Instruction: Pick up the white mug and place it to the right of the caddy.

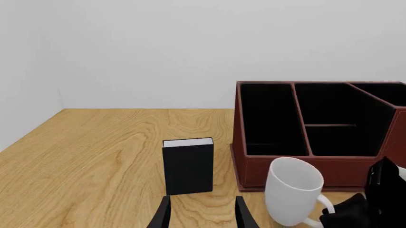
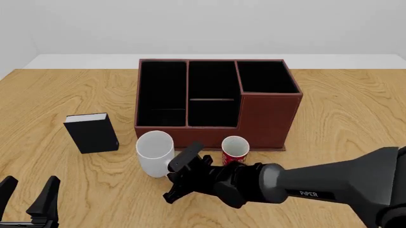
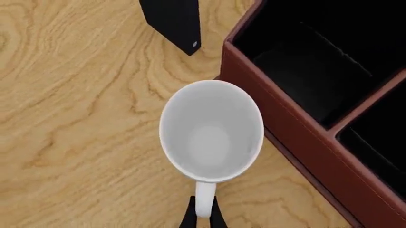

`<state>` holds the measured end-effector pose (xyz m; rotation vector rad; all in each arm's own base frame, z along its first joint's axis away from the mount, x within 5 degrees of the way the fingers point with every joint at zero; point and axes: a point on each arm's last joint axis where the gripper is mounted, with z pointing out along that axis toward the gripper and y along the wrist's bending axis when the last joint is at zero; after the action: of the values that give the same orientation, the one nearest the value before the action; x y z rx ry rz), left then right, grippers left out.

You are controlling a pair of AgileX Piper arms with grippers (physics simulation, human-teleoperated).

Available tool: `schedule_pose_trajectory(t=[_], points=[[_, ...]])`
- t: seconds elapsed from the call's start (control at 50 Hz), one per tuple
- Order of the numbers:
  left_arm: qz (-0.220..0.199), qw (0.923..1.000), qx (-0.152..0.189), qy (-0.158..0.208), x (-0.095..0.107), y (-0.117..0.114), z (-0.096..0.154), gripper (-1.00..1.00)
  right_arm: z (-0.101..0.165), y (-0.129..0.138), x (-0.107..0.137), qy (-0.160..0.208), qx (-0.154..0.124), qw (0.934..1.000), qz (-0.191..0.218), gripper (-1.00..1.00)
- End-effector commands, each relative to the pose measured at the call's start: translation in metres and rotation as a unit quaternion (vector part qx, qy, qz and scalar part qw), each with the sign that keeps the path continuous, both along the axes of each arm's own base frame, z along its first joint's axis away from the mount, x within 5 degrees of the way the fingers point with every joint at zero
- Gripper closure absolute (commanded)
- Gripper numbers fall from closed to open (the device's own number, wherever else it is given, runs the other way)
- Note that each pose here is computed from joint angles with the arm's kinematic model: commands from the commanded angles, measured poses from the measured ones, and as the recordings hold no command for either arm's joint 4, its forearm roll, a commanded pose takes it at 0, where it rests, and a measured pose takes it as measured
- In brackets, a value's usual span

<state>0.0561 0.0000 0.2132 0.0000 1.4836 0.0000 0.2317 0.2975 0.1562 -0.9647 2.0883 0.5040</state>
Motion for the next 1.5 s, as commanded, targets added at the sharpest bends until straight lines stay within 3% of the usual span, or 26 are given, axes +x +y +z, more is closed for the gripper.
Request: schedule_pose_trajectory(t=[0.02, 0.74, 1.18, 1.5], points=[[0.000, 1.0000, 0.000, 0.000, 0.000, 0.000, 0.000, -1.00, 0.012, -0.004, -0.001, -0.017, 0.001, 0.9998, 0.008, 1.00], [0.000, 1.0000, 0.000, 0.000, 0.000, 0.000, 0.000, -1.00, 0.071, -0.028, -0.019, -0.075, 0.017, 0.9966, 0.031, 1.00], [0.000, 1.0000, 0.000, 0.000, 0.000, 0.000, 0.000, -1.00, 0.139, -0.083, -0.033, -0.138, 0.056, 0.9888, 0.000, 1.00], [0.000, 1.0000, 0.000, 0.000, 0.000, 0.000, 0.000, -1.00, 0.168, -0.115, -0.040, -0.167, 0.073, 0.9829, -0.030, 1.00]])
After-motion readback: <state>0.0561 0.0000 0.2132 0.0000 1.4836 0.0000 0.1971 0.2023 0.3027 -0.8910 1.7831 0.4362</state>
